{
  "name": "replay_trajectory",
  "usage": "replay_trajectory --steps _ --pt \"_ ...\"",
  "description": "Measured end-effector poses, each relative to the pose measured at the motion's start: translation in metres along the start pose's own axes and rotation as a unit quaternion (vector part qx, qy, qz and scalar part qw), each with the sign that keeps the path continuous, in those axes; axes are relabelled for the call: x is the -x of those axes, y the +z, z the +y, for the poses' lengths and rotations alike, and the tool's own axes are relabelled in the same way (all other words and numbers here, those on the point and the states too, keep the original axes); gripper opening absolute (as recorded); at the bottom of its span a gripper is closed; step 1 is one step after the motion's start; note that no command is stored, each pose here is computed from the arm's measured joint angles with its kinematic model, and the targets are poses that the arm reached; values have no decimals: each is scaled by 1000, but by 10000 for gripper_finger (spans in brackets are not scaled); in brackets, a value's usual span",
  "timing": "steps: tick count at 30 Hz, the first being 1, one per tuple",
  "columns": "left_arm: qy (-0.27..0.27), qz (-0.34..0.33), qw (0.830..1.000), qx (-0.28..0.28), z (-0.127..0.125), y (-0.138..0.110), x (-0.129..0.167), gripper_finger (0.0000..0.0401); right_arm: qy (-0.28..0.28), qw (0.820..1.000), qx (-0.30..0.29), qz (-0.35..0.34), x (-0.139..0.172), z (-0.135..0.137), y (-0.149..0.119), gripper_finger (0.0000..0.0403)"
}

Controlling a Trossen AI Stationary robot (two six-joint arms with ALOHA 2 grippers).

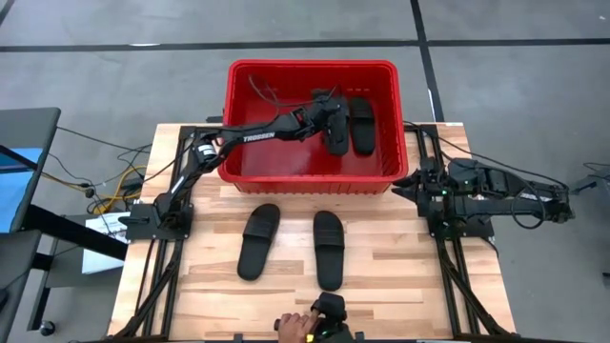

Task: Pick and place slides into bin
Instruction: Put the black slide into the red container

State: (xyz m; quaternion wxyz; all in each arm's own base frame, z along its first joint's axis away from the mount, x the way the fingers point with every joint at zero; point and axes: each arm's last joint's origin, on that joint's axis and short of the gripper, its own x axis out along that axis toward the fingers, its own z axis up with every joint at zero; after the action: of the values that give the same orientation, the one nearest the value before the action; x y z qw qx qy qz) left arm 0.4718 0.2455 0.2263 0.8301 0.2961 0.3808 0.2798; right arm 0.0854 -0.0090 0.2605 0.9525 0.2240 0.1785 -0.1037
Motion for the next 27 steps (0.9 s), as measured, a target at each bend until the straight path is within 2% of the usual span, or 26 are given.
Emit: replay_trajectory --steps 5,13,27 --pt "-5 19 1000 -12 -10 -8 -10 0 0 1000 -1 0 0 0 0 127" --pt "6 0 1000 -2 -8 -4 -10 6 -2 1000 -4 4 0 0 -1 127" --pt "-13 -9 1000 -4 -7 -6 -11 12 -2 1000 -11 4 0 0 -1 127"
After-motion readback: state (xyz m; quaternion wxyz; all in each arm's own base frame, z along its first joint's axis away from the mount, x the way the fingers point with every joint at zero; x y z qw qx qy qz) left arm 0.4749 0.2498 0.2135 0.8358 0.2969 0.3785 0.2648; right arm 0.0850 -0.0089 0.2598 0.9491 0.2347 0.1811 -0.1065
